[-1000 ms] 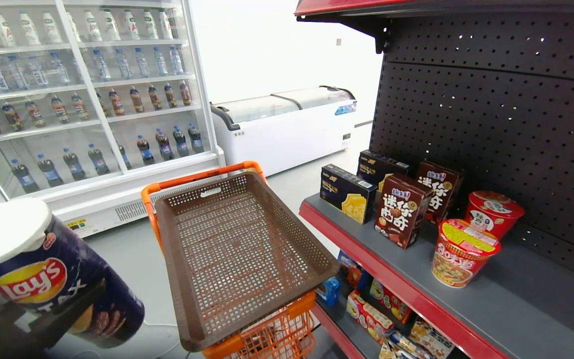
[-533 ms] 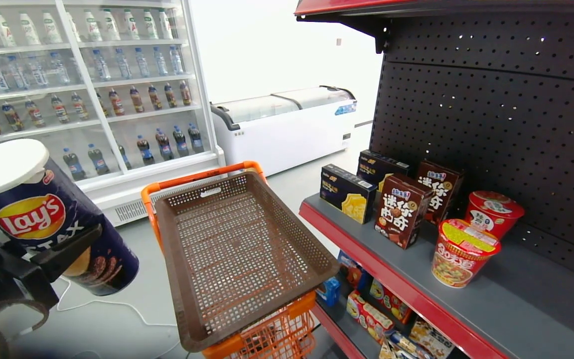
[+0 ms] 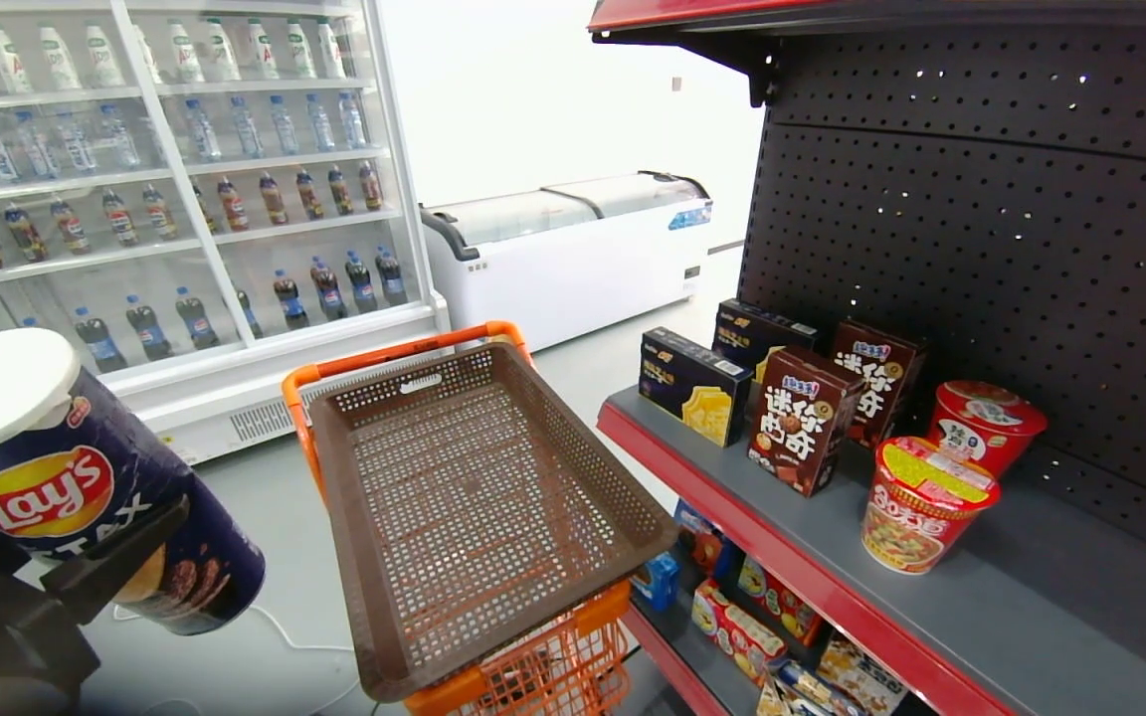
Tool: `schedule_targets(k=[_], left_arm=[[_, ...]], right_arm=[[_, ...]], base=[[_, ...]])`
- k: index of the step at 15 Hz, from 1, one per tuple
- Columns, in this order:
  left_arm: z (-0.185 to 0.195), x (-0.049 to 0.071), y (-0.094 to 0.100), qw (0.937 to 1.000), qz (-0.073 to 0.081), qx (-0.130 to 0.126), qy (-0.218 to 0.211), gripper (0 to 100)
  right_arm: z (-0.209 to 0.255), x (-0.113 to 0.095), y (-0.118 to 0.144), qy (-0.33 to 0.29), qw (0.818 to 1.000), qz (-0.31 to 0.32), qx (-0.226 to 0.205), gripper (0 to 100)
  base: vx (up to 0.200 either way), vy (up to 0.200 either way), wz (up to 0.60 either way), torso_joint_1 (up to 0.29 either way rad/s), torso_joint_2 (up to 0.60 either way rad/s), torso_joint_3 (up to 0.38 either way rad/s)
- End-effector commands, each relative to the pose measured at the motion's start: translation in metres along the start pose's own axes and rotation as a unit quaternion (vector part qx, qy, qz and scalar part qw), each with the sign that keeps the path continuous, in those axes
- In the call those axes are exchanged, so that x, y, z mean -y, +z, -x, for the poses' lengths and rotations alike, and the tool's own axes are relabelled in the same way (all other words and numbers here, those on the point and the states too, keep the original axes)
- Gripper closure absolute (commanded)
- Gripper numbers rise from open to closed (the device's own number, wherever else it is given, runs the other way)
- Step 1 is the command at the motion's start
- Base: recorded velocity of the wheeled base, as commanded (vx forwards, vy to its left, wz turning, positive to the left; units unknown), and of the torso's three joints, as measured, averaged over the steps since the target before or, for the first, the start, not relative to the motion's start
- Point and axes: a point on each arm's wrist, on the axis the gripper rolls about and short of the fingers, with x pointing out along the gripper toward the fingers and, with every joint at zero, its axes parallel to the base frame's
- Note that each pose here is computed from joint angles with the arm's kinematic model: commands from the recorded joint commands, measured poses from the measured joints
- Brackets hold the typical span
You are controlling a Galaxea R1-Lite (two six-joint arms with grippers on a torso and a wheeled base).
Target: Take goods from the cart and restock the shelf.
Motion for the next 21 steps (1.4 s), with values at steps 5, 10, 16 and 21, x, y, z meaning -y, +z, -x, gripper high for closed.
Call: schedule_targets(k=[5, 10, 16, 21], left_arm=[[0.0017, 0.0003, 0.0002, 1.0, 0.0, 0.004, 0.001, 100], [0.0018, 0.0004, -0.0007, 1.0, 0.0, 0.002, 0.001, 100], [0.0016, 0.0001, -0.0009, 1.0, 0.002, 0.001, 0.003, 100], [0.0016, -0.0001, -0.0006, 1.0, 0.003, 0.001, 0.003, 100]], right_arm=[[0.0, 0.0, 0.0, 0.001, 1.0, 0.0, 0.0, 0], [0.0, 0.0, 0.0, 0.001, 1.0, 0.0, 0.0, 0], [0.0, 0.0, 0.0, 0.001, 1.0, 0.0, 0.0, 0], [0.0, 0.0, 0.0, 0.001, 1.0, 0.0, 0.0, 0]], base=[[0.0, 0.0, -0.6, 0.0, 0.0, 0.002], [0.0, 0.0, -0.6, 0.004, 0.0, -0.001], [0.0, 0.0, -0.6, 0.001, 0.0, 0.002], [0.0, 0.0, -0.6, 0.003, 0.0, 0.003]])
